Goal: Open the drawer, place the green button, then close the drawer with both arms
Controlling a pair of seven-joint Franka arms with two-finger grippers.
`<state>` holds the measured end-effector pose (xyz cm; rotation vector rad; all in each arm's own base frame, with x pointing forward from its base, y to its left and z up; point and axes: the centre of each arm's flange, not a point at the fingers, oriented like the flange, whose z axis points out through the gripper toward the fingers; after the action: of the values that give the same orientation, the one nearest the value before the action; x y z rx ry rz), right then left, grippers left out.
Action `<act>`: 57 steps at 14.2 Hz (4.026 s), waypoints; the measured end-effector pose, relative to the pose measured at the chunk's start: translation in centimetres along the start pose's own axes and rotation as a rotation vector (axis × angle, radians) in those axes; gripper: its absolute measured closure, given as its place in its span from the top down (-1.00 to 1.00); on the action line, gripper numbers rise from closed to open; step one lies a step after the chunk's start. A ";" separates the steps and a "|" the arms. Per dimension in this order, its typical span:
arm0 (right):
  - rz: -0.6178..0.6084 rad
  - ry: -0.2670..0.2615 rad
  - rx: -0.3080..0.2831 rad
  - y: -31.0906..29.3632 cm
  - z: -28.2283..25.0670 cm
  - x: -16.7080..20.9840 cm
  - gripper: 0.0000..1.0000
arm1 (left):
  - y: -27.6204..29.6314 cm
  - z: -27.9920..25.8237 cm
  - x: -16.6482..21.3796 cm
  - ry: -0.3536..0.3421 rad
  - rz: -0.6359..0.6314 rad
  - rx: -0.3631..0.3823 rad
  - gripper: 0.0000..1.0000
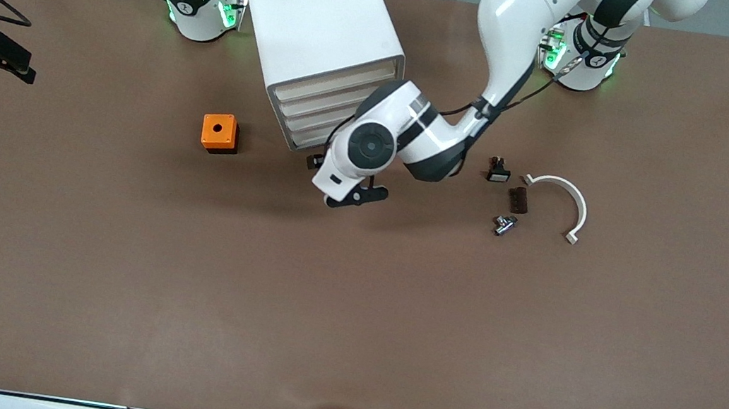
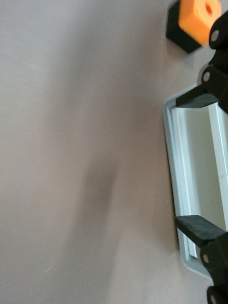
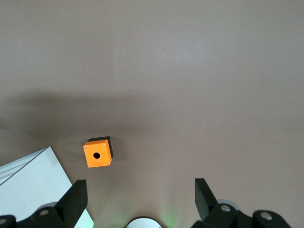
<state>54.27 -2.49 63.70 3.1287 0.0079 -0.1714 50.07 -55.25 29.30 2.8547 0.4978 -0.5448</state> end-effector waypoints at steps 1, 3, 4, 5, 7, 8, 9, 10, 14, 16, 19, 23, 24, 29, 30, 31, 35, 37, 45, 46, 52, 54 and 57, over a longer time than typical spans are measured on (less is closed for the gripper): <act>0.002 0.003 0.002 0.1 -0.2 -0.1 1.00 | -0.5 -1.5 1.1 0.008 -0.016 -0.018 0.99; -0.001 0.006 0.010 -0.1 -0.8 -0.6 1.00 | -1.4 -3.7 3.0 0.020 -0.045 -0.045 0.99; -0.001 -0.002 0.012 -0.1 -0.9 -1.0 1.00 | -1.8 -4.3 3.7 0.024 -0.054 -0.052 0.99; -0.001 -0.012 0.013 -0.1 -0.9 -1.2 1.00 | -2.1 -4.8 4.3 0.029 -0.062 -0.057 0.99; -0.001 -0.015 0.014 -0.1 -1.1 -1.5 1.00 | -2.6 -5.8 5.1 0.041 -0.071 -0.063 0.99; -0.001 -0.014 0.014 -0.1 -1.2 -1.5 1.00 | -2.8 -6.3 5.4 0.047 -0.075 -0.069 0.99; -0.002 -0.013 0.015 -0.2 -1.3 -1.7 1.00 | -3.0 -7.2 5.8 0.052 -0.080 -0.080 0.99; -0.005 -0.011 0.016 -0.3 -1.5 -1.9 1.00 | -3.5 -9.1 6.3 0.066 -0.090 -0.103 0.99; -0.021 -0.013 0.018 -1.2 -1.5 -2.2 1.00 | -6.3 -18.8 7.6 0.131 -0.083 -0.200 0.99; -0.028 -0.015 0.017 -1.5 -1.3 -2.4 1.00 | -9.6 -25.0 8.0 0.146 -0.058 -0.214 0.99; -0.028 0.032 0.017 -1.4 -1.1 -2.9 1.00 | -16.5 -32.4 8.7 0.135 0.017 -0.182 0.98; -0.027 0.077 0.017 -1.2 -0.9 -4.4 1.00 | -26.7 -39.6 9.5 0.139 0.162 -0.093 0.99; -0.027 0.084 0.017 -1.2 -0.9 -4.6 1.00 | -29.2 -41.1 9.4 0.148 0.193 -0.059 0.99; -0.028 0.129 0.016 -1.1 -1.1 -4.3 1.00 | -39.2 -44.1 9.7 0.166 0.255 0.033 0.99; -0.028 0.142 0.015 -1.1 -0.9 -4.3 1.00 | -40.7 -43.8 9.9 0.162 0.253 0.045 0.99; -0.028 0.151 0.015 -1.1 -0.7 -4.6 1.00 | -41.9 -43.4 10.1 0.163 0.255 0.048 0.99; -0.027 0.164 0.016 -1.1 -0.6 -5.7 1.00 | -43.6 -40.2 10.3 0.230 0.275 0.070 0.99; -0.027 0.166 0.016 -1.0 -0.6 -5.8 1.00 | -43.5 -38.1 9.9 0.263 0.283 0.071 0.99; -0.026 0.157 0.017 -1.0 -0.5 -5.9 1.00 | -44.5 -33.9 11.7 0.351 0.282 0.116 0.99; -0.026 0.152 0.017 -1.0 -0.7 -6.0 1.00 | -44.5 -34.3 11.9 0.364 0.284 0.118 0.99; -0.027 0.146 0.017 -1.0 -2.0 -6.6 1.00 | -42.5 -41.1 10.7 0.480 0.311 0.093 0.99; -0.025 0.131 0.018 -0.9 -1.5 -6.2 1.00 | -41.9 -43.6 9.3 0.472 0.321 0.096 0.99; -0.024 0.116 0.018 -0.9 -0.8 -5.5 1.00 | -41.3 -45.6 8.9 0.469 0.325 0.097 0.99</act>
<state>48.91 -1.60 65.10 3.1528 0.0452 0.0097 57.69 -3.16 62.42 3.0630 0.0610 0.1658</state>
